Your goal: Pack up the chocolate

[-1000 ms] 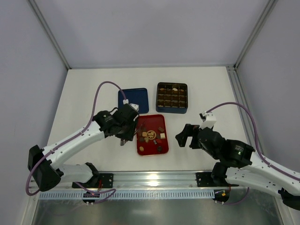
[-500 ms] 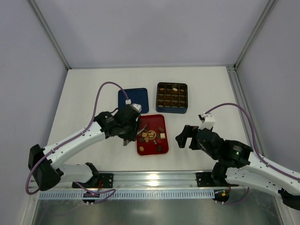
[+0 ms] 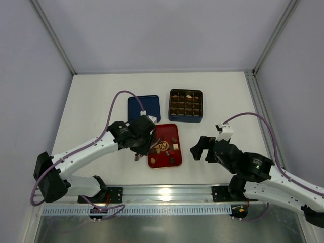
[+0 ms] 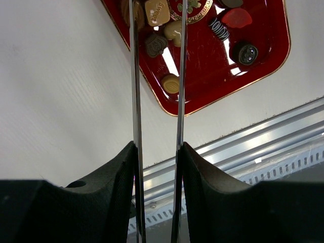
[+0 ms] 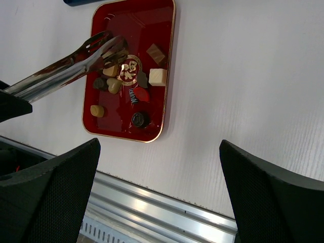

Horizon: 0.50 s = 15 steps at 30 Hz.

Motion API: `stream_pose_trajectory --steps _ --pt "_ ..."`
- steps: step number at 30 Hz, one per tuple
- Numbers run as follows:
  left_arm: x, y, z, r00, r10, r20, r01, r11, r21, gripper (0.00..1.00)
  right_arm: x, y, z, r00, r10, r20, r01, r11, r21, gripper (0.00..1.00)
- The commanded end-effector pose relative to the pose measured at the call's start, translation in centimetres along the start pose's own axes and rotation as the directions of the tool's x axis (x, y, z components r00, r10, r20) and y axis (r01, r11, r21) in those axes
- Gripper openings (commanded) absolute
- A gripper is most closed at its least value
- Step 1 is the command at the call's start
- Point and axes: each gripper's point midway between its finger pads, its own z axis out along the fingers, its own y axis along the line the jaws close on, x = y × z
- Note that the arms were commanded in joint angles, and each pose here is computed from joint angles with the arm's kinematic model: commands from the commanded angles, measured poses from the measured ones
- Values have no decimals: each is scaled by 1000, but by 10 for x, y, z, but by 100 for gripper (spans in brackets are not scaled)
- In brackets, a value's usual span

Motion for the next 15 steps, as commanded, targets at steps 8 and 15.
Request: stream_pose_trajectory --steps 8,15 --pt "-5 -2 -8 999 32 7 -32 999 -30 36 -5 5 -2 999 39 27 -38 999 -28 100" --pt "-5 -2 -10 999 45 5 -44 998 -40 34 -3 4 -1 999 39 25 -39 999 -26 100"
